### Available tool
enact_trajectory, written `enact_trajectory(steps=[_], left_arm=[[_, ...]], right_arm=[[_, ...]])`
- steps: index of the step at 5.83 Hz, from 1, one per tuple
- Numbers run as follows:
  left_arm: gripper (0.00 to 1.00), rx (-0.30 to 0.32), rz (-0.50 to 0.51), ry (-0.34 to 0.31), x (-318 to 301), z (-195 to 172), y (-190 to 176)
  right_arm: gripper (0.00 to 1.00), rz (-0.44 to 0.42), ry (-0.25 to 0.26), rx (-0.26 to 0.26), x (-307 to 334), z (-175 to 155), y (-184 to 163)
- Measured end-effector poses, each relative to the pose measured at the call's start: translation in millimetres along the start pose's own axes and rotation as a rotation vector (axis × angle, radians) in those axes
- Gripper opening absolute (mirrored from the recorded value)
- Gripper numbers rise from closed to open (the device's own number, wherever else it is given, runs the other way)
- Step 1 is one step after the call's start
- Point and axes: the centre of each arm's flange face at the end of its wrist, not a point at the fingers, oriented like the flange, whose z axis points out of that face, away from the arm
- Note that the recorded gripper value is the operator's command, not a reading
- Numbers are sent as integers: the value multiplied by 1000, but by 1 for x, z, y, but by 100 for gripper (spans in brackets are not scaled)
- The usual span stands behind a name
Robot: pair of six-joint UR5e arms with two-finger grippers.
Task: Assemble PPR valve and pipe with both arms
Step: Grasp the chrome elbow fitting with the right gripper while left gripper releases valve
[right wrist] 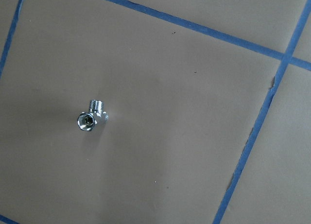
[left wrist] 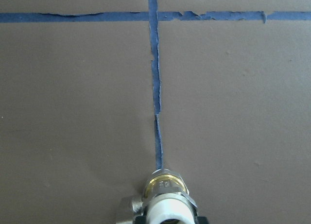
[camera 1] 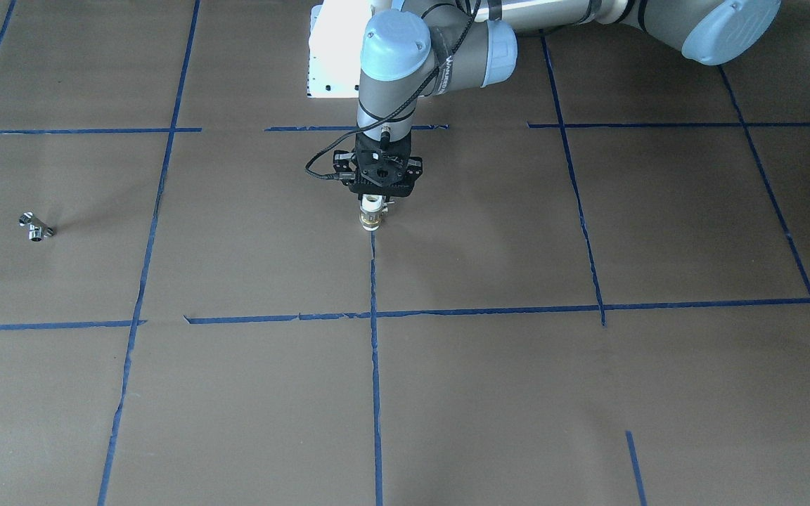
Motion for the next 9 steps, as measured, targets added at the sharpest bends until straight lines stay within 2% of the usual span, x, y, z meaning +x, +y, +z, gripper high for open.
enact_trajectory(steps=[1, 2, 4, 5, 7, 9], left_arm=[[84, 2, 2, 6, 1, -2, 1], [85, 11, 3, 28, 3, -11, 2], [85, 39, -43, 93, -9, -44, 11], [86, 54, -54, 117, -23, -60, 16], [87, 69, -63, 133, -34, -73, 15], [87, 73, -72, 139, -34, -77, 15]], right_arm=[[100, 17, -5, -7, -11, 6, -6], [100, 50, -9, 9, -37, 19, -20], [99, 134, 38, 102, -110, 72, -45], [99, 156, 68, 121, -131, 96, -47], [99, 176, 119, 95, -130, 132, -44], [99, 183, 135, 50, -122, 158, -43]])
